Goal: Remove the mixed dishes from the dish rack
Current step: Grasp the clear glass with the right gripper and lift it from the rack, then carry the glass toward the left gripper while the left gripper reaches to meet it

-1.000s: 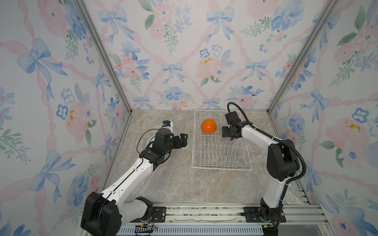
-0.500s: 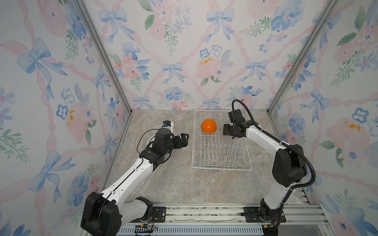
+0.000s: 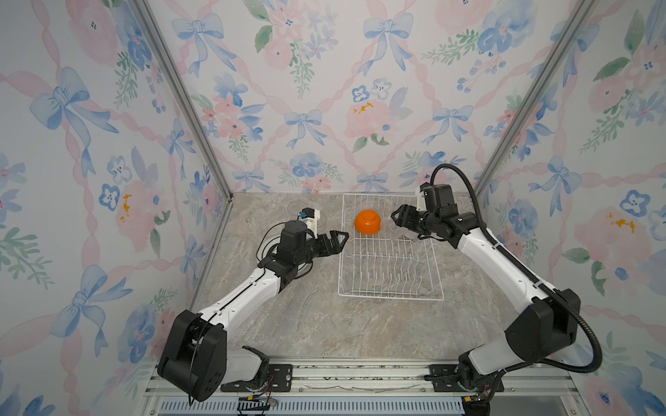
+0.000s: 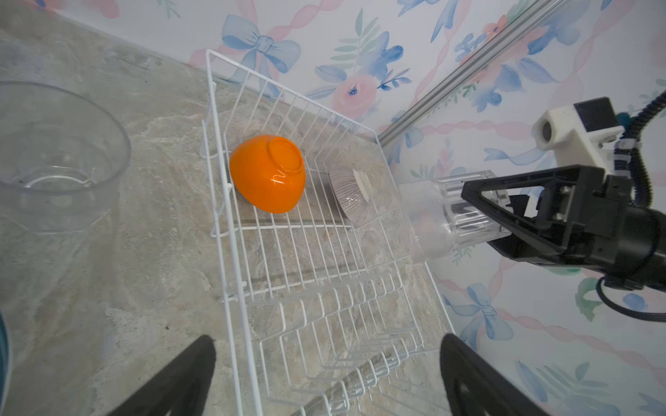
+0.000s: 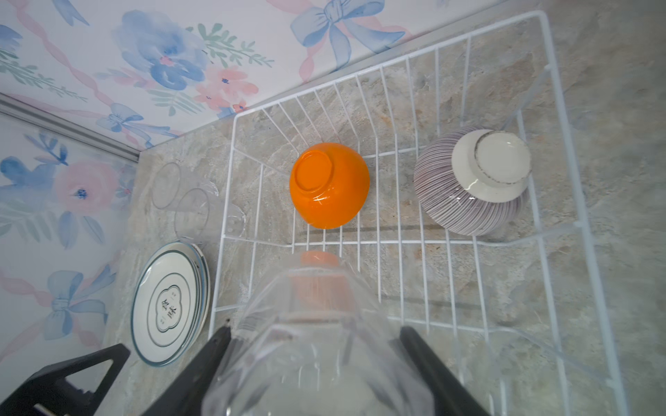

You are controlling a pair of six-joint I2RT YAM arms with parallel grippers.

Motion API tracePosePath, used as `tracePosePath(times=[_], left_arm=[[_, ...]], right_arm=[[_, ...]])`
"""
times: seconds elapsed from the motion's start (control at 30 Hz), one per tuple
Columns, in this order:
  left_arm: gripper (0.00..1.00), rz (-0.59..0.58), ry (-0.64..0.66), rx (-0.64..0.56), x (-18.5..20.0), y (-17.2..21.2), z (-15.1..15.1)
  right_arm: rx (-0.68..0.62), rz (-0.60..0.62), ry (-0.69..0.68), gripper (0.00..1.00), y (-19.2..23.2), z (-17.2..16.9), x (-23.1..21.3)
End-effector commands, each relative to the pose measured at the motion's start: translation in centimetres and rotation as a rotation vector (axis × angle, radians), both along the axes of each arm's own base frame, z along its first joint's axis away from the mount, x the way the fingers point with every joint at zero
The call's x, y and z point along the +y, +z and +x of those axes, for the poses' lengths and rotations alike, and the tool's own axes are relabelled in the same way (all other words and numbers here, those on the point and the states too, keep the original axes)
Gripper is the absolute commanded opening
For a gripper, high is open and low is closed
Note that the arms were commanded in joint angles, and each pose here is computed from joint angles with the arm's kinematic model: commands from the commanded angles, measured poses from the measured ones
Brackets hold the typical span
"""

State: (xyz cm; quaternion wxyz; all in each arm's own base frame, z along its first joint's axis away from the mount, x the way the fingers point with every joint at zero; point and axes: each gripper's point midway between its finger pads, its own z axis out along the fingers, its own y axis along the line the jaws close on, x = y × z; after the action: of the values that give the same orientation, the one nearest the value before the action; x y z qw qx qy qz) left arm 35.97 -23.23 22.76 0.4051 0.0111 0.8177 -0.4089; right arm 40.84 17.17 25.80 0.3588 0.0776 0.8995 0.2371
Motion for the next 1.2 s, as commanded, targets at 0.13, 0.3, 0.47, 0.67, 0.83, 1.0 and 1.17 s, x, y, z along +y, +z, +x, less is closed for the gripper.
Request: tracePosePath(times=[0.13, 0.3, 0.47, 0.67, 0.83, 1.0, 1.17], left_arm=[[0.88, -0.134, -0.122, -0.110, -4.0, 4.4, 0.4], [0.75, -0.213, -0.195, -0.174, -6.1, 6.9, -0.1], [0.69, -0.255, -0.262, -0.214, -8.1, 8.7, -0.9], [0.62, -0.287, -0.297, -0.213, -9.2, 9.3, -1.3], [0.57, -0.293, -0.301, -0.207, -9.7, 9.4, -1.4], [0.56, -0.306, -0.303, -0.197, -10.2, 9.2, -1.0], [0.55, -0.371, -0.323, -0.182, -10.9, 9.7, -0.6]], right_arm=[[-0.039, 0.227, 0.067, 0.61, 4.5, -3.0, 1.8], [-0.025, 0.308, 0.096, 0.61, 5.4, -4.3, 2.4], [-0.047, 0.367, 0.101, 0.61, 6.3, -4.7, 2.7], [-0.049, 0.387, 0.117, 0.61, 6.7, -4.8, 3.2], [-0.066, 0.410, 0.123, 0.61, 7.3, -4.8, 3.4], [-0.084, 0.431, 0.141, 0.61, 8.1, -5.0, 3.9], [-0.088, 0.440, 0.156, 0.61, 8.3, -5.1, 4.5]])
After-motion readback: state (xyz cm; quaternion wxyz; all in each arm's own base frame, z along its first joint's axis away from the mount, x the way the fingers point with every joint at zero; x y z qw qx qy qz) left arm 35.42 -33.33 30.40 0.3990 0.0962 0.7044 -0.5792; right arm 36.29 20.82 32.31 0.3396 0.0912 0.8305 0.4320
